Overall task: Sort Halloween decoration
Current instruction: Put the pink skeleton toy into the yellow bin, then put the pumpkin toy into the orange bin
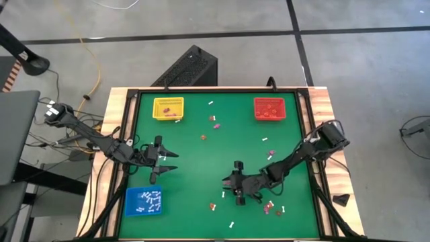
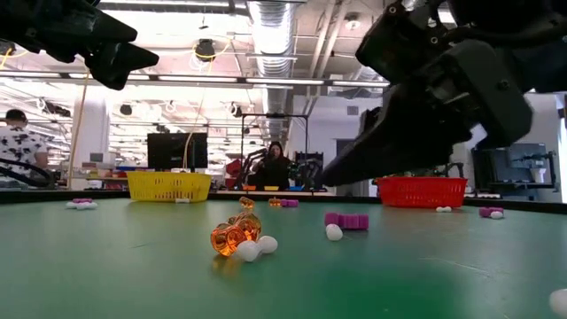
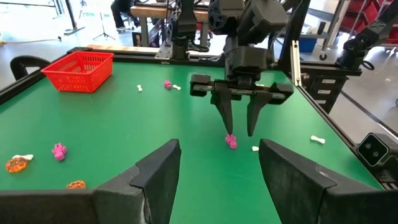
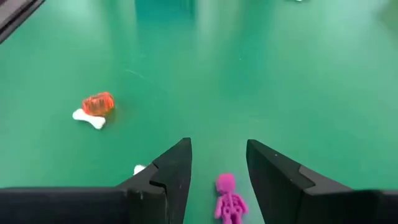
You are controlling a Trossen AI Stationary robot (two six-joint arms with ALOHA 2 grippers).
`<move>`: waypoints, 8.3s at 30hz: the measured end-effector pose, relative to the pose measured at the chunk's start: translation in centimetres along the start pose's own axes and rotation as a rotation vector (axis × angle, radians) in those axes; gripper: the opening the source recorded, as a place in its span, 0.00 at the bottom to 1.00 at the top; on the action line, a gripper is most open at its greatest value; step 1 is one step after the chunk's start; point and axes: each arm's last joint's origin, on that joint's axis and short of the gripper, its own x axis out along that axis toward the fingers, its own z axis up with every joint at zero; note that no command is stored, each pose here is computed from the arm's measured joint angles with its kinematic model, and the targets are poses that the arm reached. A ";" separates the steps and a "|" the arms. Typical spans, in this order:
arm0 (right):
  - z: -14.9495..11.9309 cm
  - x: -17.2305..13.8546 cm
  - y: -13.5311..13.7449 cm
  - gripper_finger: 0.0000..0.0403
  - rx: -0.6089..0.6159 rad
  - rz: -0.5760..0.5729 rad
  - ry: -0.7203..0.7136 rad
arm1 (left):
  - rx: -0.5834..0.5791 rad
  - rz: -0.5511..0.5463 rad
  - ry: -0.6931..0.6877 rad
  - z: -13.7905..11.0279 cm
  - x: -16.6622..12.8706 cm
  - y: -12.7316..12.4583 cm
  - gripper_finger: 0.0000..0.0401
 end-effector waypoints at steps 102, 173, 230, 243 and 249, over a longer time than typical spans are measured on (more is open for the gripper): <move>24.9 -1.6 -27.0 0.50 0.129 -0.024 0.478 | -0.068 0.013 0.073 -0.8 0.1 0.0 0.52; 2.4 -19.2 -3.8 0.34 -0.225 0.137 -0.027 | -0.161 0.647 0.109 -15.5 15.4 8.8 0.30; 2.8 -18.8 -4.5 0.34 -0.185 0.079 -0.049 | -0.105 0.445 0.354 -14.0 14.8 11.1 0.29; 2.9 -18.8 -4.5 0.34 -0.185 0.080 -0.050 | -0.119 0.416 0.230 -13.0 14.5 10.9 0.20; 2.9 -18.8 -4.5 0.34 -0.184 0.080 -0.052 | -0.128 0.373 0.036 -10.1 16.0 10.9 0.21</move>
